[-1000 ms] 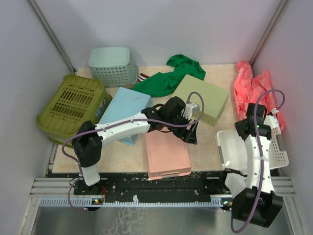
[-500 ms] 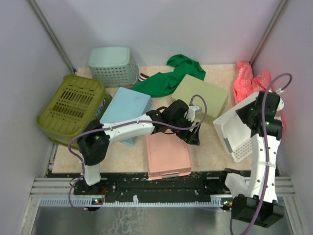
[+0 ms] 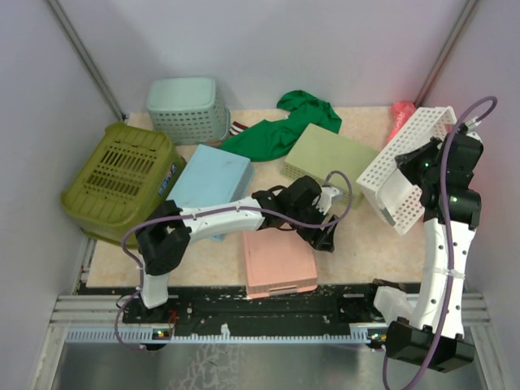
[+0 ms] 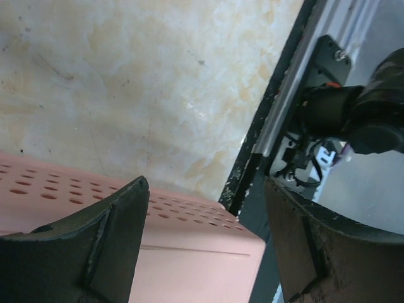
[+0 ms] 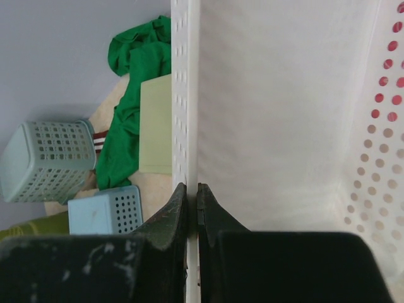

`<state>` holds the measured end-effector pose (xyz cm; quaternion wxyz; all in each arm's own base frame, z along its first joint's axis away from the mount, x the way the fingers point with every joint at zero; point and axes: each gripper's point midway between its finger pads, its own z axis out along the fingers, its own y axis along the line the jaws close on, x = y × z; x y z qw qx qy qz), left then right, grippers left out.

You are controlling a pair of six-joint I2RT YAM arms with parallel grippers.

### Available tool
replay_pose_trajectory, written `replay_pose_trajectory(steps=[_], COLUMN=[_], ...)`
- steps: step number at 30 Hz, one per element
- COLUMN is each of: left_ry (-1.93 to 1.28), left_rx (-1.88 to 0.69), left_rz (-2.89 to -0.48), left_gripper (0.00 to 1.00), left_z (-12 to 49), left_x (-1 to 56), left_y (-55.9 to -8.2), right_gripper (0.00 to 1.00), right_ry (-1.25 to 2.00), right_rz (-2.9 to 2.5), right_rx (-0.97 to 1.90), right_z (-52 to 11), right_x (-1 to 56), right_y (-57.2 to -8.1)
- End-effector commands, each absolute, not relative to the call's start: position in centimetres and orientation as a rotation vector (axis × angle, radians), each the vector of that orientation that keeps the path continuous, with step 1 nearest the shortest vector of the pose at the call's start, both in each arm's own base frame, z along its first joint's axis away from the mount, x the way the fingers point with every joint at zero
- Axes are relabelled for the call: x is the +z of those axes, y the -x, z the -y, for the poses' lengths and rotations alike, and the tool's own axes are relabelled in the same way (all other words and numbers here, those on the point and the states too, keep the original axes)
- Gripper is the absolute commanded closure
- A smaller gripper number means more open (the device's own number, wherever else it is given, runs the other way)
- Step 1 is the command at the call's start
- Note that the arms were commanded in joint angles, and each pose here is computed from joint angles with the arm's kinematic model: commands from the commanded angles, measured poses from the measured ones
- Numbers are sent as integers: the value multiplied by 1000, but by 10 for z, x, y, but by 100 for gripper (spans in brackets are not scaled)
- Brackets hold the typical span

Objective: Turn the large container upside down

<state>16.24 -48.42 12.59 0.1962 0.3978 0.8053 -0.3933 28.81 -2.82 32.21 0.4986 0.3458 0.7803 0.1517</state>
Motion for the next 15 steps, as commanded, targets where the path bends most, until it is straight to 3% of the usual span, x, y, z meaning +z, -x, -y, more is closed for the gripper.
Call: replay_pose_trajectory(steps=[1,15], left_ry=[-1154,-1142], left_rx=[-986,-765], left_rz=[-2289,-2393], left_gripper=[22,21], left_z=[475,429], left_x=[103,75], left_y=[-167,-180], right_gripper=[100,100], right_ry=[-697,-556], right_rz=[-1798,-1832], right_rx=[387,558], right_z=[25,-4], right_x=[360,351], right_y=[-300,-308])
